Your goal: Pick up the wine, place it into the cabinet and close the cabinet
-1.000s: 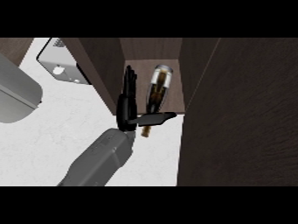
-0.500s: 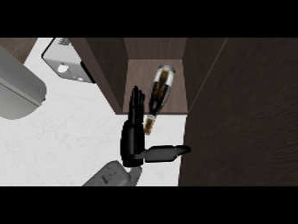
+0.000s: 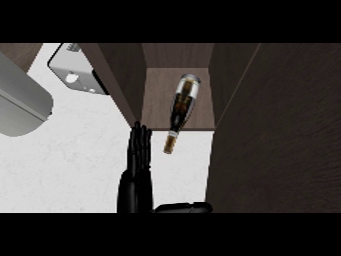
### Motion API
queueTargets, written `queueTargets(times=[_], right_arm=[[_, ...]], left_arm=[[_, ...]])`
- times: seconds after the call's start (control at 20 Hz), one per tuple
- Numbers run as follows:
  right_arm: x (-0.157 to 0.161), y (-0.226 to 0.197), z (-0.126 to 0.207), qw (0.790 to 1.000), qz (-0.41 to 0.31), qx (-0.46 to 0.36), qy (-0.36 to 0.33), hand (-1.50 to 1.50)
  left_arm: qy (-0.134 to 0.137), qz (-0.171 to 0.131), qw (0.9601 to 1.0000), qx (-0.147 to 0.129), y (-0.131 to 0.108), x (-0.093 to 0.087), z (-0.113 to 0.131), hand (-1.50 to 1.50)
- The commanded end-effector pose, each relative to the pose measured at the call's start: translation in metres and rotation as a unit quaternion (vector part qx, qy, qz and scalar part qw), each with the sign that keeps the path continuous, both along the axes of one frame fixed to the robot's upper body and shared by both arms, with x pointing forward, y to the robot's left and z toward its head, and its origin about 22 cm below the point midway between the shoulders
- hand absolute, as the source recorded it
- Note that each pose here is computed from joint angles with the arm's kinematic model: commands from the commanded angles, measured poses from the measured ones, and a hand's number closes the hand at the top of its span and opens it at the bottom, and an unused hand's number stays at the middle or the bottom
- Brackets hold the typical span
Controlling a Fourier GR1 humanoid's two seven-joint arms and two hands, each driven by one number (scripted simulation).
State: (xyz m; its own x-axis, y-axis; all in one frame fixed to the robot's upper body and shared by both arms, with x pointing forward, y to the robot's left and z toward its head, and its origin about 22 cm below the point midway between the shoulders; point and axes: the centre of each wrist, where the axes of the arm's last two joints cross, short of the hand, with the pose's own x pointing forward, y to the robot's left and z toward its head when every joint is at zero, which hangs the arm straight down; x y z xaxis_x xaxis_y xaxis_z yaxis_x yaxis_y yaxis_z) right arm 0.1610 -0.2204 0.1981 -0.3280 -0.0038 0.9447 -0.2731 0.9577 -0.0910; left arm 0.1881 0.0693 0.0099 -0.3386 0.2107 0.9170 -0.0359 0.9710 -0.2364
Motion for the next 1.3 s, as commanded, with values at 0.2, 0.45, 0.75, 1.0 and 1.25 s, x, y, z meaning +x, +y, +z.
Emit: queueTargets(times=[0.2, 0.45, 0.75, 1.0, 1.25], right_arm=[[-0.018, 0.0, 0.005, 0.998, 0.066, 0.016, 0.017, -1.5], [-0.026, 0.0, 0.008, 0.995, 0.095, -0.014, 0.031, 1.5], [-0.035, 0.008, 0.012, 0.993, 0.111, -0.048, 0.014, 1.5], [-0.034, 0.013, -0.008, 0.982, 0.168, 0.006, 0.08, 1.5], [-0.041, 0.03, 0.001, 0.975, 0.192, 0.009, 0.11, 1.5]], left_arm=[[-0.015, -0.025, 0.9995, -0.008, 0.03, -0.044, 0.023, -1.5], [-0.008, -0.051, 0.9987, -0.006, 0.058, -0.064, 0.033, -1.5], [-0.023, -0.069, 0.9973, 0.011, 0.095, -0.063, 0.047, -1.5], [-0.018, -0.058, 0.9981, 0.007, 0.117, -0.059, 0.041, -1.5], [-0.03, -0.031, 0.999, 0.013, 0.145, -0.065, 0.049, -1.5]])
